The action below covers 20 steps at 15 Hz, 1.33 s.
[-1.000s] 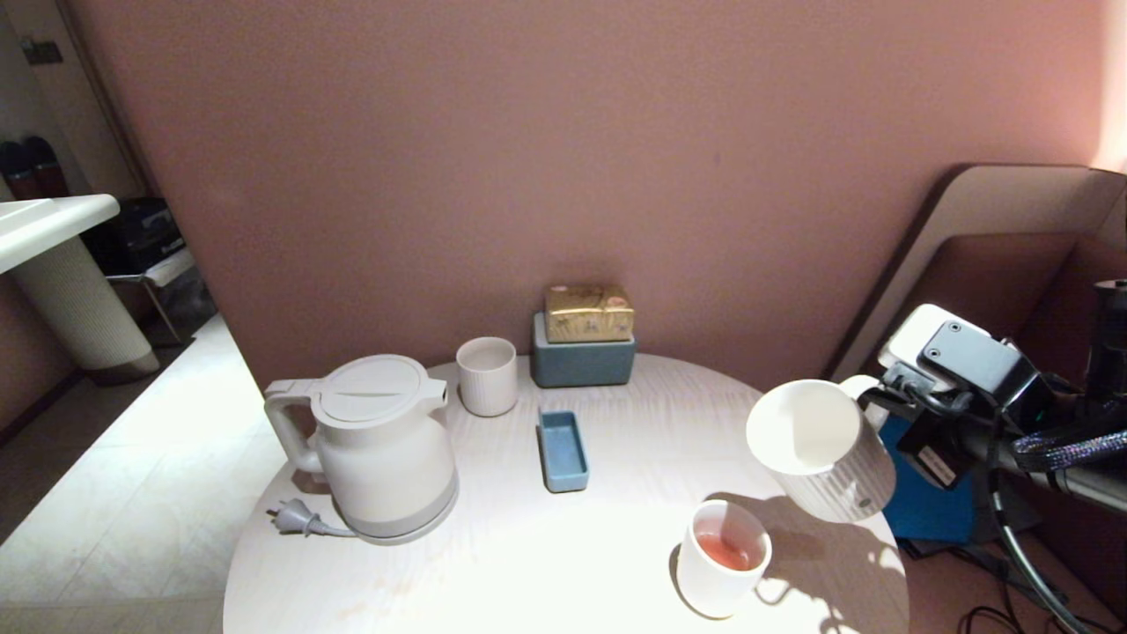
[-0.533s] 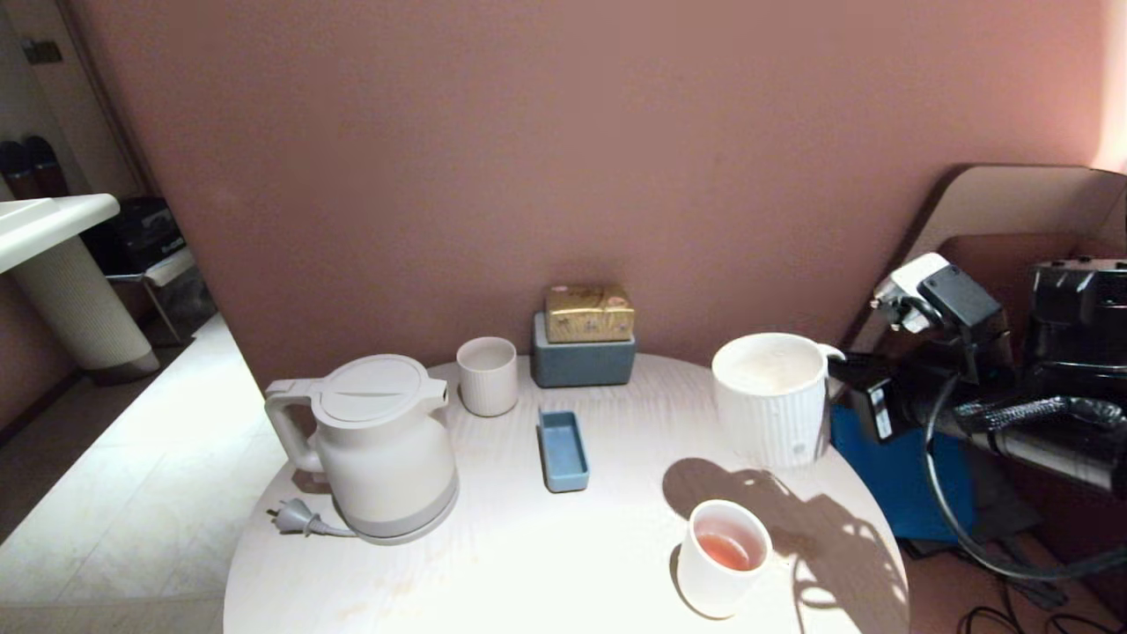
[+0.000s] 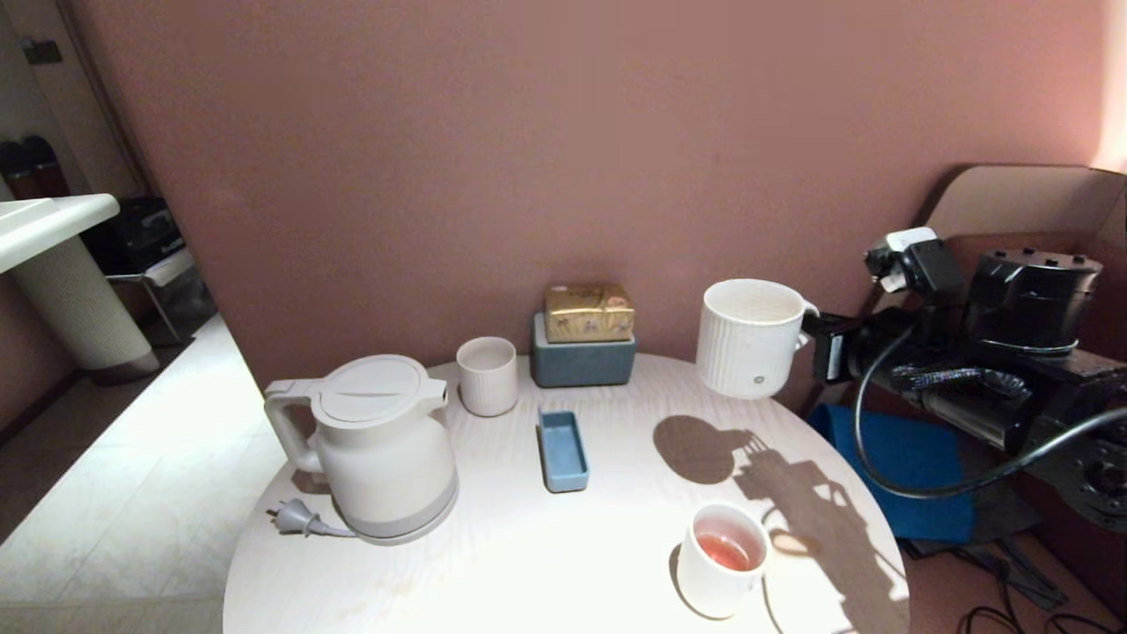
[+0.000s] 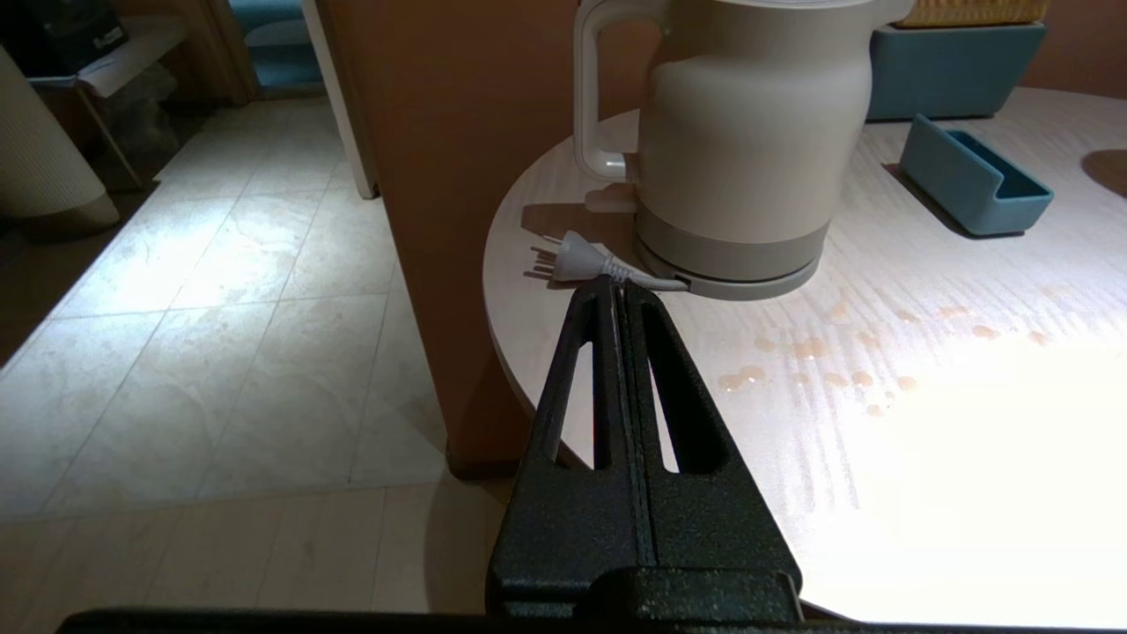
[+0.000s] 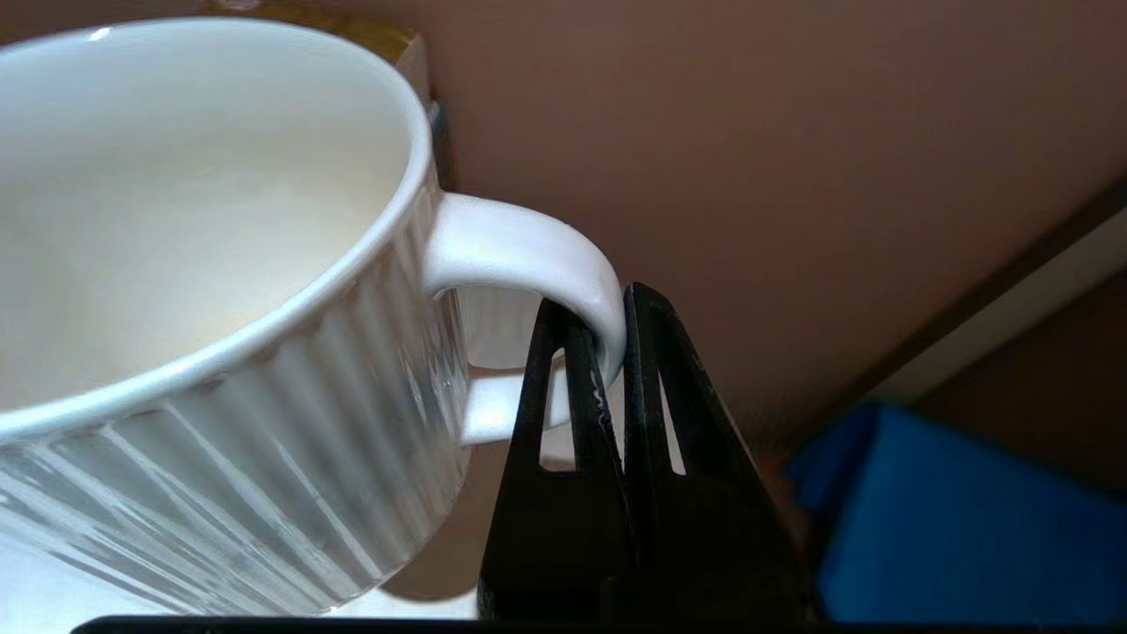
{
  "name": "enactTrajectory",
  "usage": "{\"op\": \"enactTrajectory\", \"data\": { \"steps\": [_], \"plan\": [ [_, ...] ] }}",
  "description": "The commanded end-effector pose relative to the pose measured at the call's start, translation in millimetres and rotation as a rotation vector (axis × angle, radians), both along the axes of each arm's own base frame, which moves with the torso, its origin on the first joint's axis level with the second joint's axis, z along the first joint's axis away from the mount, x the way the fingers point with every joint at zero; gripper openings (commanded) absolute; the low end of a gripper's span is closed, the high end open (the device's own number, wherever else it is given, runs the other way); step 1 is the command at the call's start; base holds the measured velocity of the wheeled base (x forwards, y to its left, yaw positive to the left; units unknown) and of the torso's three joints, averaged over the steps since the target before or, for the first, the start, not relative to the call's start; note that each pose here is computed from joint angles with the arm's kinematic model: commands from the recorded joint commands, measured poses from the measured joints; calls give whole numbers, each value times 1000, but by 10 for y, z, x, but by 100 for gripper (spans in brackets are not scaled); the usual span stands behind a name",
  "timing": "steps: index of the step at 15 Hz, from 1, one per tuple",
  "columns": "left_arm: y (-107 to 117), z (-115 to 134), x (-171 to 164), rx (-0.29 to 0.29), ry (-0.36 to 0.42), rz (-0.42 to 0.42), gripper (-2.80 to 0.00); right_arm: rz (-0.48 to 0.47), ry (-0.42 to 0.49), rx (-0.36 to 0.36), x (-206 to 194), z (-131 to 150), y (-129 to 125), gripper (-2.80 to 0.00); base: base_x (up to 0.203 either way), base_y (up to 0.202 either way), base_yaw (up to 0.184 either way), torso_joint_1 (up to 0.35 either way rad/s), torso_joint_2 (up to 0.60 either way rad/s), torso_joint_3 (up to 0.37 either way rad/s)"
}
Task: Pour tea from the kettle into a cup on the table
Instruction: Put the cup down on the table
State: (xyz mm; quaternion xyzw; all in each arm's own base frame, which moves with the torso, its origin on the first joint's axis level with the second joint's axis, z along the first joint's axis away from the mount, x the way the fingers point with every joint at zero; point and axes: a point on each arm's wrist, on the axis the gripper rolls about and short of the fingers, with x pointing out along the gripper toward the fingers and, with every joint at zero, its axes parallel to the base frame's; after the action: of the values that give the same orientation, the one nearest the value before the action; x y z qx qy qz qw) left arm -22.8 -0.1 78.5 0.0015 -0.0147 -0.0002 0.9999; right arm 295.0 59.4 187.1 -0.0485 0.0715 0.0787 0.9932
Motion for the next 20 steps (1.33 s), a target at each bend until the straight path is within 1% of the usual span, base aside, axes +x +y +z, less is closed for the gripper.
{"op": "enactTrajectory", "data": {
  "steps": [1,2,3,4,6,9,12,15,17,20],
  "plan": [
    [0,0,1,0,2,0,-280,-33,72,13,141,-235,31,-280,0,0,0,0,0,0],
    [0,0,1,0,2,0,-280,-68,85,33,210,-323,42,-280,0,0,0,0,0,0],
    [0,2,1,0,0,0,-280,-82,67,51,274,-380,64,-280,0,0,0,0,0,0],
    [0,0,1,0,2,0,-280,-93,30,65,339,-436,87,-280,0,0,0,0,0,0],
    [0,2,1,0,0,0,-280,-111,7,71,408,-565,126,-280,0,0,0,0,0,0],
    [0,0,1,0,2,0,-280,-108,43,63,451,-740,170,-280,0,0,0,0,0,0],
    [0,0,1,0,2,0,-280,-101,32,60,489,-942,213,-280,0,0,0,0,0,0],
    [0,0,1,0,2,0,-280,-113,73,45,532,-1135,230,-280,0,0,0,0,0,0],
    [0,2,1,0,0,0,-280,-100,59,48,528,-1174,281,-280,0,0,0,0,0,0],
    [0,2,1,0,0,0,-280,-90,72,40,478,-1227,305,-280,0,0,0,0,0,0]
  ]
}}
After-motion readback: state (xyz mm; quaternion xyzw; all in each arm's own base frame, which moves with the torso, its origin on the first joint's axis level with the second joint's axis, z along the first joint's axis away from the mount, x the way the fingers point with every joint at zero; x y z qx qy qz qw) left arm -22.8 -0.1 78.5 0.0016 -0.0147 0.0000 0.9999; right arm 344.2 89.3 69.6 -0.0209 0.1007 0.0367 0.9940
